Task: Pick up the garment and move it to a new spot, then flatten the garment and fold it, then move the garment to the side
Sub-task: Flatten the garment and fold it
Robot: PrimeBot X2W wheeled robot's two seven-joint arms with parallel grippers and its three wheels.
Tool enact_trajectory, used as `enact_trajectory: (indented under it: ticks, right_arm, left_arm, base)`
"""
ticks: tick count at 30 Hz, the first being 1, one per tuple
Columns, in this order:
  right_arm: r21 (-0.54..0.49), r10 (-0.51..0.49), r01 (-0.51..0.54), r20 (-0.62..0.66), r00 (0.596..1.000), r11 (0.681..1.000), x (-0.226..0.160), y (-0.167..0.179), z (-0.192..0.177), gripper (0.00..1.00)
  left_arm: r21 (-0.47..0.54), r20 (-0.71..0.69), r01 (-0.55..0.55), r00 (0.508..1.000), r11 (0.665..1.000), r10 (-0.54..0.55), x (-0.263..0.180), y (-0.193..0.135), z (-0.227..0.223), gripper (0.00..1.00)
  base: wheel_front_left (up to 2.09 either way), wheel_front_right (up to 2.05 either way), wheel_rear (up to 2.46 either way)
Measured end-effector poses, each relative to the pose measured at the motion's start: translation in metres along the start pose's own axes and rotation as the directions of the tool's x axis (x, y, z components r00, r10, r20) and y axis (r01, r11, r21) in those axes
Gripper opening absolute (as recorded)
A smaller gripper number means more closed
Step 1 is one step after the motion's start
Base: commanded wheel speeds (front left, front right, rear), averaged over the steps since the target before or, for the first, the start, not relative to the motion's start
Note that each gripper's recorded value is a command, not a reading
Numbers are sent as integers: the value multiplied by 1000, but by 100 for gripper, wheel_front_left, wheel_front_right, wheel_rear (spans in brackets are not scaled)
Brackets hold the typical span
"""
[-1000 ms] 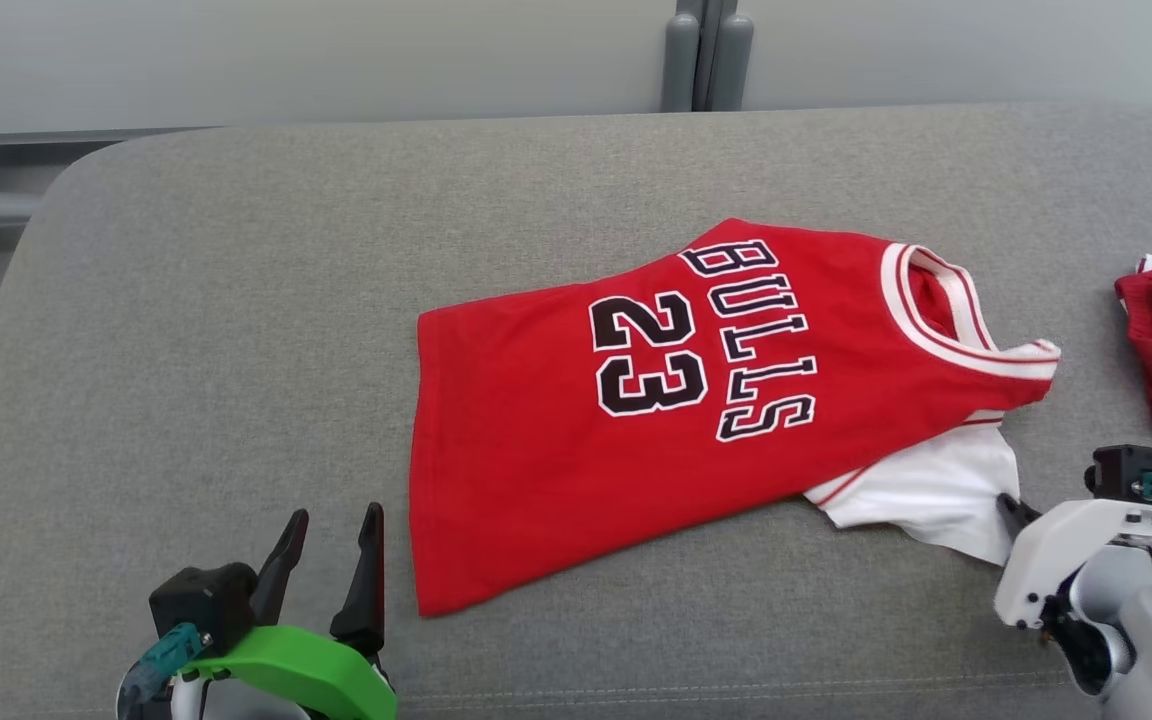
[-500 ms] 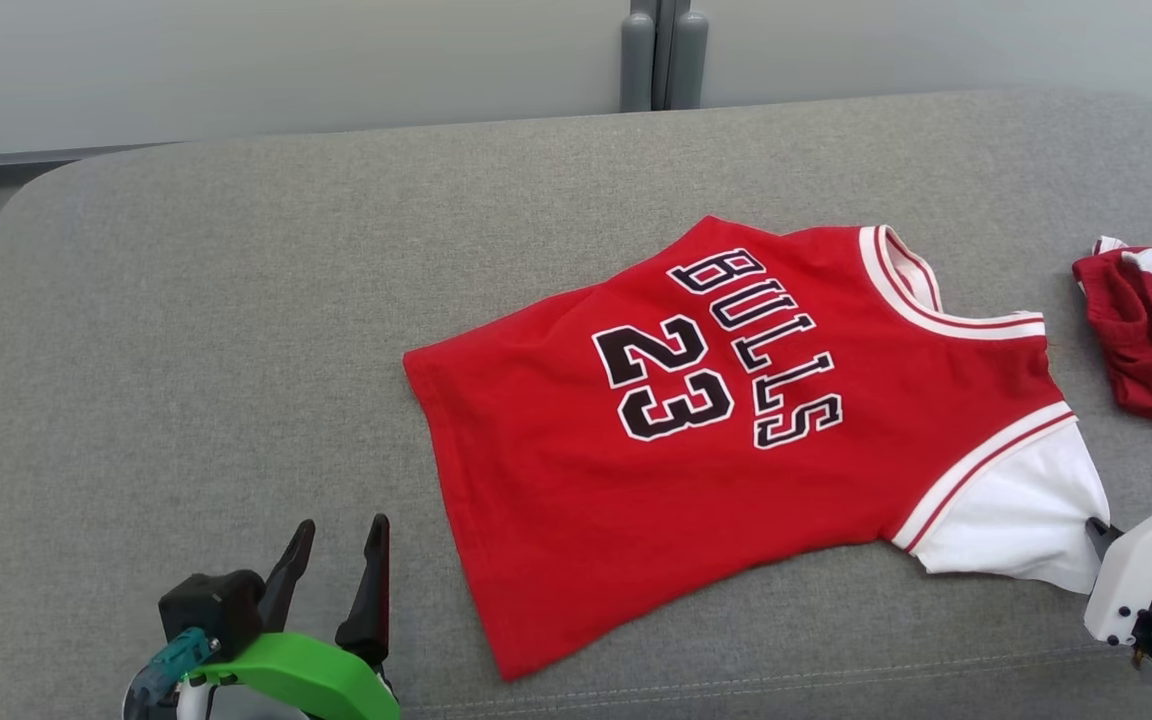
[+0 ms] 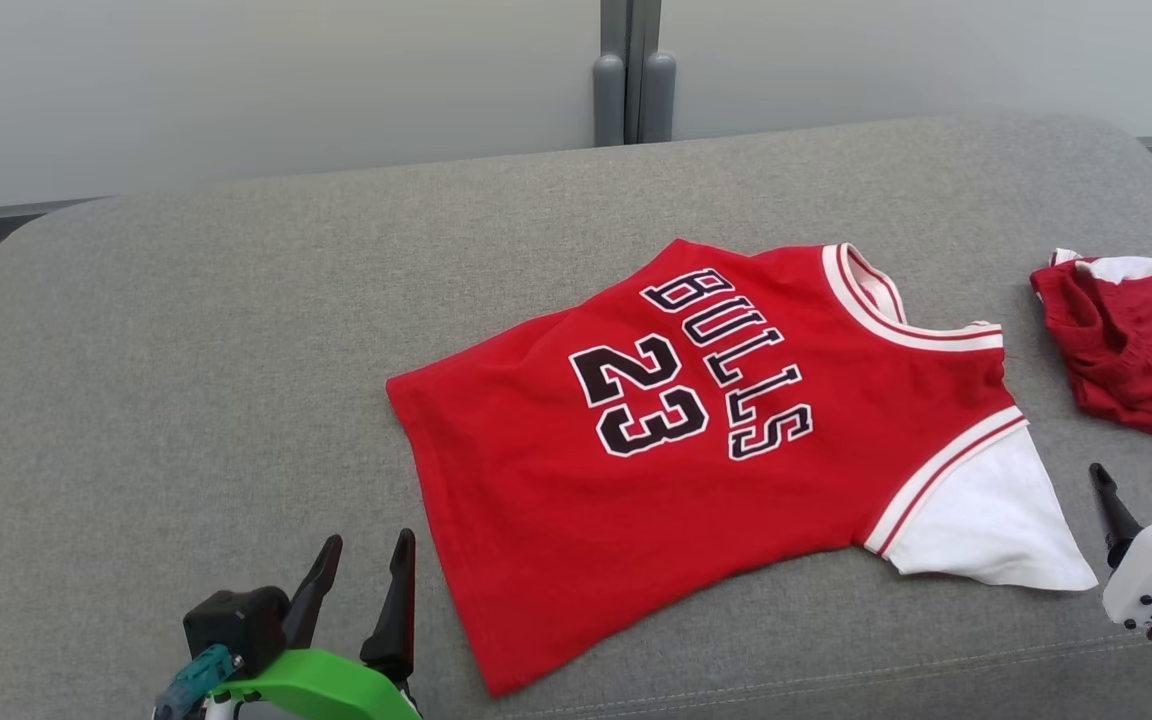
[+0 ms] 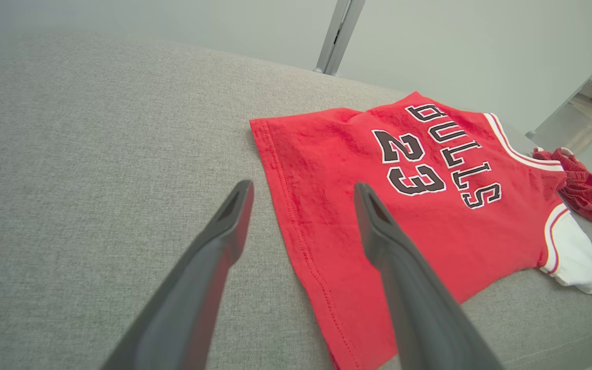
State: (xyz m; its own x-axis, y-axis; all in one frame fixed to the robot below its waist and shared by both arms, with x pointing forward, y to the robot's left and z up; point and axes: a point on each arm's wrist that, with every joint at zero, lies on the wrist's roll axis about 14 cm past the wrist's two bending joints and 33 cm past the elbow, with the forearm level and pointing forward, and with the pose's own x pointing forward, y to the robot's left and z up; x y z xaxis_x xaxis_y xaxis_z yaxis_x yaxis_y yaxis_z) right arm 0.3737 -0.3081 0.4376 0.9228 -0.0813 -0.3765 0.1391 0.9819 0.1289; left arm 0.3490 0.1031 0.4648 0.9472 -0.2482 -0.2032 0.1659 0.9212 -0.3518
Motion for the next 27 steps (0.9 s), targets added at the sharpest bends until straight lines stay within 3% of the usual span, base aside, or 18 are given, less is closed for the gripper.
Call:
enact_trajectory:
  ticks: [6, 15, 20, 27]
  right_arm:
    - [-31, 27, -22, 174, 984, 999, -17, 7, 35, 100]
    - [-94, 122, -94, 358, 926, 991, -48, 47, 75, 100]
    - [-128, 164, -121, 422, 892, 984, -66, 67, 89, 100]
    - [-157, 186, -128, 450, 873, 979, -82, 80, 91, 100]
  left_arm:
    - [8, 44, 11, 999, 1000, -11, -3, -7, 12, 100]
    - [54, 99, -26, 995, 998, 21, -12, 4, 27, 100]
    - [57, 131, -53, 990, 997, 45, -20, 11, 34, 100]
    - [57, 144, -80, 987, 995, 71, -32, 19, 36, 100]
  base:
    - [0, 0, 0]
    - [0, 0, 0]
    - [0, 0, 0]
    - [0, 0, 0]
